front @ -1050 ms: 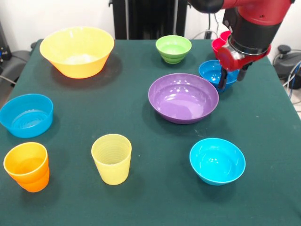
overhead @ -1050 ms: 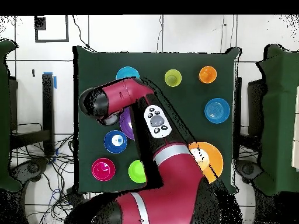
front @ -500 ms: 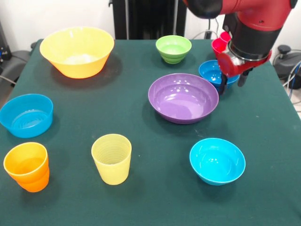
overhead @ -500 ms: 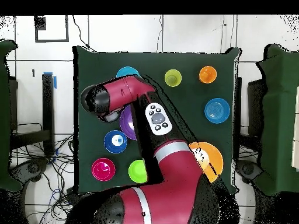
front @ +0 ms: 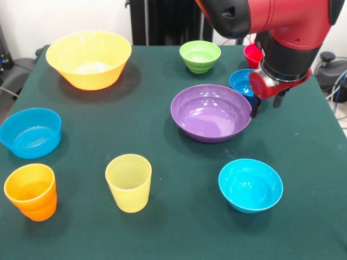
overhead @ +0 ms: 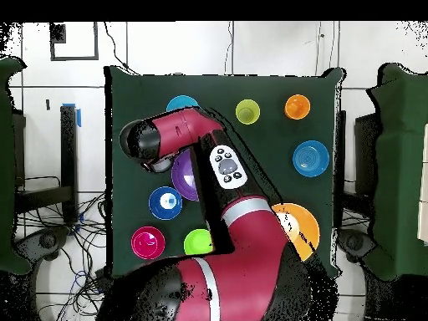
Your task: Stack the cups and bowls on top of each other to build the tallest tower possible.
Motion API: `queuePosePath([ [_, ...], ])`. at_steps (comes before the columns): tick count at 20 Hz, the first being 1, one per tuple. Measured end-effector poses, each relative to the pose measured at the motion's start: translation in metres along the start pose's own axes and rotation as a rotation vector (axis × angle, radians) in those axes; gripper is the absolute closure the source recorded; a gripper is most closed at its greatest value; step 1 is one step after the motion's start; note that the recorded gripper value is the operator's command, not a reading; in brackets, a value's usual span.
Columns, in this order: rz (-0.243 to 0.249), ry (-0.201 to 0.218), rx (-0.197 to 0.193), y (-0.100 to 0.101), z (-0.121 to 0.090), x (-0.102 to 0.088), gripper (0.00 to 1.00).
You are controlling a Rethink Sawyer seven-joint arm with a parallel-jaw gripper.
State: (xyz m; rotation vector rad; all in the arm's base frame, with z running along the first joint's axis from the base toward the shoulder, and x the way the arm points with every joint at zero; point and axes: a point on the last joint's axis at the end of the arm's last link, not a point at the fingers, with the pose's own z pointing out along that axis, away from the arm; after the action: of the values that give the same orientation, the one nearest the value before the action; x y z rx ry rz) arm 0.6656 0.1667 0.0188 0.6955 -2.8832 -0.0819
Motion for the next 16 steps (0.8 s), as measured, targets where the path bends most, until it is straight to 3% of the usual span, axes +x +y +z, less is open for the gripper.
queuePosePath([
  [16,0.029,-0.010,0.002,-0.021,-0.006,0.004,0.00],
])
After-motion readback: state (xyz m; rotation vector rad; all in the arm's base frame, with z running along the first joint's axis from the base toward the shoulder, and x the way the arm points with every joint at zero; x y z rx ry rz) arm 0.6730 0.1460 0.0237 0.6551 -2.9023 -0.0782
